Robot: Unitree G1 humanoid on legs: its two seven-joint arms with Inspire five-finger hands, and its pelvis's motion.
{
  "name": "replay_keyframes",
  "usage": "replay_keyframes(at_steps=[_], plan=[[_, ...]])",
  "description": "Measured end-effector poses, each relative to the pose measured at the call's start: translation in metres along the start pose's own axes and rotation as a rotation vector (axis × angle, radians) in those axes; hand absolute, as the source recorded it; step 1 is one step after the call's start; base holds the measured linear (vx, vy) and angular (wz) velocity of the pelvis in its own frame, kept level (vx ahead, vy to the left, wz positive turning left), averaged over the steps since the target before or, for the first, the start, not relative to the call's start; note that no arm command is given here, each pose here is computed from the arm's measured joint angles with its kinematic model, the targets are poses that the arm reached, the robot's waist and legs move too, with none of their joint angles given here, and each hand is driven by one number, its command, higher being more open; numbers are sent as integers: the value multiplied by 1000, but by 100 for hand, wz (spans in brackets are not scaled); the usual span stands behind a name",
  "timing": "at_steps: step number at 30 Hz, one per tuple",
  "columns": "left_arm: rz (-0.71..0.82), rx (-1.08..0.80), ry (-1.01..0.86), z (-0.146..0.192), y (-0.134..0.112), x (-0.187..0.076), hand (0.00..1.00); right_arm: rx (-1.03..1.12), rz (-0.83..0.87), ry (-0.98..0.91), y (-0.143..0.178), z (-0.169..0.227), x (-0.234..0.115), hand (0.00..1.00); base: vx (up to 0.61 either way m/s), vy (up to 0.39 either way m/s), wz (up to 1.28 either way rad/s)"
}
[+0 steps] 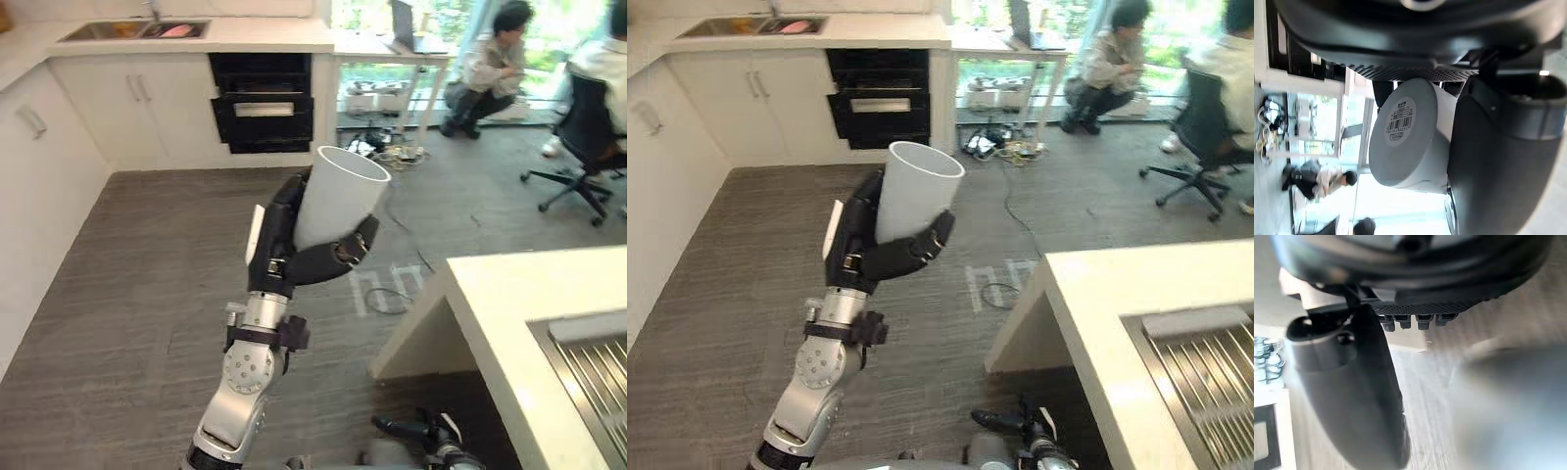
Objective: Walk over to the sink, pick up the cup, carry it to the dishwasher, place the cup inside the dishwasher, then close the dishwasher door
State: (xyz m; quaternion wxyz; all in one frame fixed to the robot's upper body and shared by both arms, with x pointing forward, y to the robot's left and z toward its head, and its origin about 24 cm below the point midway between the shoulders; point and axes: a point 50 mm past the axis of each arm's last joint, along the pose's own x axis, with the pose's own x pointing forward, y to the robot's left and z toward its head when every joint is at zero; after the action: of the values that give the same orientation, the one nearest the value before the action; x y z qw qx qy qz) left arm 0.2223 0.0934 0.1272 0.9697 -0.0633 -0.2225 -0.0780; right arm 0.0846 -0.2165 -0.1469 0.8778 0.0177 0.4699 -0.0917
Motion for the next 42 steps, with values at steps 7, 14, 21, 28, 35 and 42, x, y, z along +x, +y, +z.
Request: replay_keyframes(at_steps=[7, 14, 21, 28, 35, 42], plan=[[23, -95, 11, 1, -11, -4, 0, 4, -22, 25, -6, -5, -2, 100, 327, -215, 104], [26, -96, -83, 17, -8, 2, 0, 38, -23, -22, 10, 11, 6, 100, 134, 29, 61], [36, -46, 32, -6, 2, -4, 0, 69, -17, 58, 20, -6, 6, 100, 35, 64, 19], [37, -39, 63, -10, 5, -10, 0, 53, -52, 65, 14, -7, 6, 100, -57, -36, -11], [90, -3, 119, -17, 20, -23, 0, 22, -112, 117, -3, -18, 3, 100, -18, -8, -4], [84, -14, 168, -27, 22, -28, 0, 24, -116, 112, -2, -16, 4, 100, 7, 3, 18]])
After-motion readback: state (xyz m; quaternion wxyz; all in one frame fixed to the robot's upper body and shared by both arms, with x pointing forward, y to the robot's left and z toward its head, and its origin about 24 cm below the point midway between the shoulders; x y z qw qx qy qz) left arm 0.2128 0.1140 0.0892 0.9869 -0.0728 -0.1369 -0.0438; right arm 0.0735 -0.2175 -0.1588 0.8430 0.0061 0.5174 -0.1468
